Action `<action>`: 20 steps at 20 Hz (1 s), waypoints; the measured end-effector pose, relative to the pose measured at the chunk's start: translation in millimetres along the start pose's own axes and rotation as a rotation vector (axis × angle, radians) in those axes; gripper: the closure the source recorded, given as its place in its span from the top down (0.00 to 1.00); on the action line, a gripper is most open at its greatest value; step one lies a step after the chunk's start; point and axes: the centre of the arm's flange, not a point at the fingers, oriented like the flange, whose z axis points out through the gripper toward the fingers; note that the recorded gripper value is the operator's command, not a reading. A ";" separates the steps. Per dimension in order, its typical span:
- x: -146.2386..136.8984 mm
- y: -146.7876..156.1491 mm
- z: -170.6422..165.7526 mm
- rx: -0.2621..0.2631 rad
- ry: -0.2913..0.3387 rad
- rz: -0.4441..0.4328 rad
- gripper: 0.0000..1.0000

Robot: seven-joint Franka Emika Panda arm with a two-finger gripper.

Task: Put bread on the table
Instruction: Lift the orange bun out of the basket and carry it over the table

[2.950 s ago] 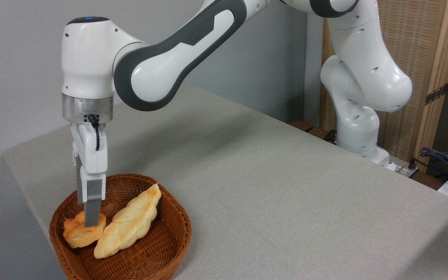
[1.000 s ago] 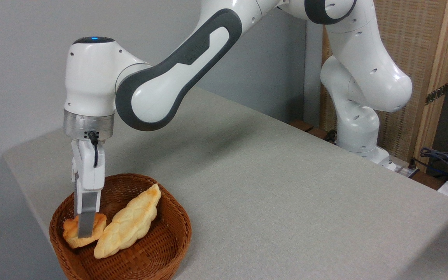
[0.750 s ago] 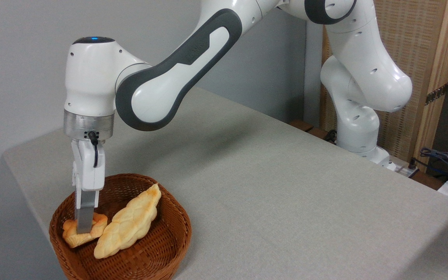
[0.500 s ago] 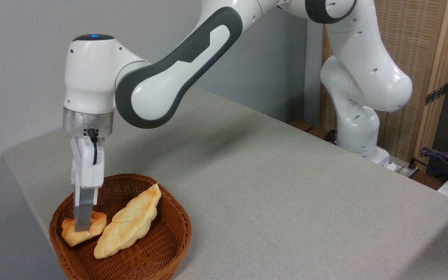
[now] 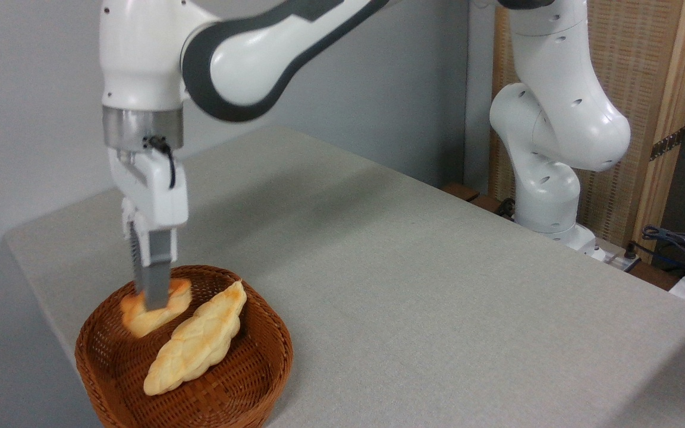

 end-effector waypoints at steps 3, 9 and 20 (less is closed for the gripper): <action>-9.5 16.4 -31.1 -0.047 -0.081 0.012 0.40; -22.8 86.1 -48.7 -0.118 -0.120 0.068 0.46; -32.8 187.3 -44.0 -0.243 -0.242 0.164 1.00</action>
